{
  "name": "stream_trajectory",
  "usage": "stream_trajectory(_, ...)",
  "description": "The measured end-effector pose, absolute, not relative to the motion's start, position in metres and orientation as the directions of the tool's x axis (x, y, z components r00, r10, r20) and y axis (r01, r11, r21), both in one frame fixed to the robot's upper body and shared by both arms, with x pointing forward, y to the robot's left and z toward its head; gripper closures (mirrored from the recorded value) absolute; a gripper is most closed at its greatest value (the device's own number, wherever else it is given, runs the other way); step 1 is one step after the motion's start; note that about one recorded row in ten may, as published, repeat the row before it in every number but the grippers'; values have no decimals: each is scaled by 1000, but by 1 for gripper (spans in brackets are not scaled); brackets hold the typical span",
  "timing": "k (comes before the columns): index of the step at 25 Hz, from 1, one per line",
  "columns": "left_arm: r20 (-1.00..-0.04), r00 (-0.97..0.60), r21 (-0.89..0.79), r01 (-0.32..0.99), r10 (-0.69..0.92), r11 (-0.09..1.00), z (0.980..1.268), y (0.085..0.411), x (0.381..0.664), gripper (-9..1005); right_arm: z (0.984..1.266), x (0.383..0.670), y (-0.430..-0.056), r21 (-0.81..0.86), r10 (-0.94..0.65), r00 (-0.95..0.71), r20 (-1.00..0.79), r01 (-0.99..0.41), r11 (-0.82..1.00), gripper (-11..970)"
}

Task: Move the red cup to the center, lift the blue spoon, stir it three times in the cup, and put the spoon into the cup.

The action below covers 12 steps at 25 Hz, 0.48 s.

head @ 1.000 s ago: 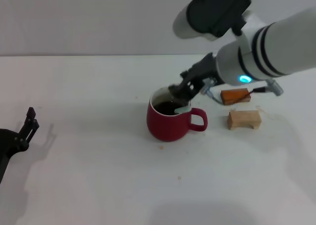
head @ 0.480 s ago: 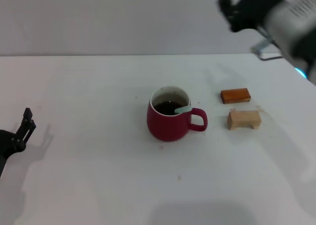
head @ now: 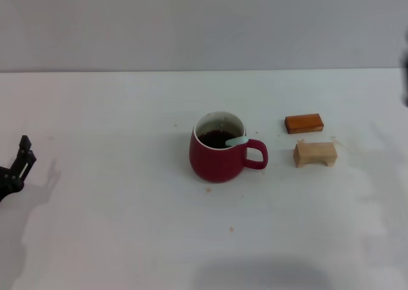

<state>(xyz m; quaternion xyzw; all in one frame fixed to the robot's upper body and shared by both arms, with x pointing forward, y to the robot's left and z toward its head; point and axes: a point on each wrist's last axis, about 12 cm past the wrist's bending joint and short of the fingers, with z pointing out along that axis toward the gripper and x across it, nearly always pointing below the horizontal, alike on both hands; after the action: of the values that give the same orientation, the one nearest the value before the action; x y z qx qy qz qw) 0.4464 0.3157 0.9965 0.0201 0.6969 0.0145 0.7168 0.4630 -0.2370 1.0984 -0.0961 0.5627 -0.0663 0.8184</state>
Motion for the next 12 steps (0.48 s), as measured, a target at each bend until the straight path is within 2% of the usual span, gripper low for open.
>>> stream_trajectory(2,-999,26,38,0,38,999,996,317,446,137,1089,457,-246,-189,-194,329,-924,49,981,530)
stream_trajectory(3,-999,27,31,-6,31,1000,996,318,446,137,1074,447,-262,-124,-156,277,-948,131,984,521)
stream_trajectory(4,-999,28,21,-14,22,1000,997,320,446,137,1074,447,-262,-124,-156,277,-948,131,984,511)
stream_trajectory(6,-999,33,14,-37,15,999,997,325,445,137,1056,428,-282,-96,-154,236,-960,239,966,492)
stream_trajectory(8,-999,33,15,-45,16,999,997,326,445,137,1049,417,-291,-76,-145,237,-961,278,958,473)
stream_trajectory(12,-999,34,14,-55,16,998,997,328,445,137,1041,408,-301,-6,-77,238,-968,287,958,311)
